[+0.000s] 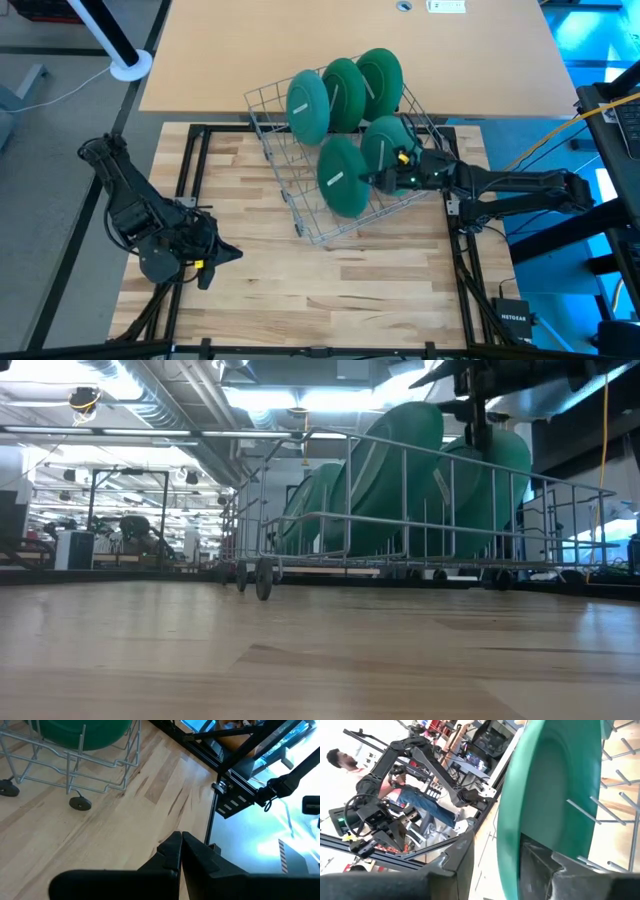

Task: Sort dishes
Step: Put the green plate in the dish rack

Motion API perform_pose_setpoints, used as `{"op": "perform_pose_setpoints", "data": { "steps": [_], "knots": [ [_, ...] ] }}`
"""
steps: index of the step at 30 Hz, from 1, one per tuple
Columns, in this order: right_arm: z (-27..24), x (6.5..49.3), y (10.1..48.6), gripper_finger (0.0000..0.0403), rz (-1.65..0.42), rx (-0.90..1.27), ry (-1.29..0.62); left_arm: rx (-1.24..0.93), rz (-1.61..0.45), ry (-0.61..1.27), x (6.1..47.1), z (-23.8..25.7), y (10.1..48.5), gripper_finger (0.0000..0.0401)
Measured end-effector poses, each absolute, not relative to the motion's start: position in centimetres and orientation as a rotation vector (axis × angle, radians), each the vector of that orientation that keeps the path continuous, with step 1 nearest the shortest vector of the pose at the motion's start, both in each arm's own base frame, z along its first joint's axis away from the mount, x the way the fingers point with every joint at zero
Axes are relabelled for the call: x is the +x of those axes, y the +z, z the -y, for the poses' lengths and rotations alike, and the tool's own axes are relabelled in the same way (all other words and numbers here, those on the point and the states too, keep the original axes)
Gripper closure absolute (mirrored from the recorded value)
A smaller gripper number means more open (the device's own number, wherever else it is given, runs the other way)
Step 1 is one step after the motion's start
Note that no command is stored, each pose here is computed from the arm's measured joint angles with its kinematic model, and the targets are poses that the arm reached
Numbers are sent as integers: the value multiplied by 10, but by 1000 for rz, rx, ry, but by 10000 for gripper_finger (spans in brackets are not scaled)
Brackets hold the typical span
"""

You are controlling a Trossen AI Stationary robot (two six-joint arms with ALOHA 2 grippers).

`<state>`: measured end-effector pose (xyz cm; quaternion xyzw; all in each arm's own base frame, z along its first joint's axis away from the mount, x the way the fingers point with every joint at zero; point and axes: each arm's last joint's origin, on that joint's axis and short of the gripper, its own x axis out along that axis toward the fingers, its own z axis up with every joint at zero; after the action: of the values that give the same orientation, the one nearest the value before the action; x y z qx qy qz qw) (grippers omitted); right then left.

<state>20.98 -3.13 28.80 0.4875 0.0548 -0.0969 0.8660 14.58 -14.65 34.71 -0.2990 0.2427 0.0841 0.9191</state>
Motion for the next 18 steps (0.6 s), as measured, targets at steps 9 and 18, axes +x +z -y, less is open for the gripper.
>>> {"op": "perform_pose_setpoints", "data": {
  "steps": [9,18],
  "knots": [
    [31,207,326,269,-177,977,-236,-614,-499,173,146,146,347,397],
    [34,199,330,269,-271,885,-440,-591,-502,169,146,146,347,397]
  ]
}}
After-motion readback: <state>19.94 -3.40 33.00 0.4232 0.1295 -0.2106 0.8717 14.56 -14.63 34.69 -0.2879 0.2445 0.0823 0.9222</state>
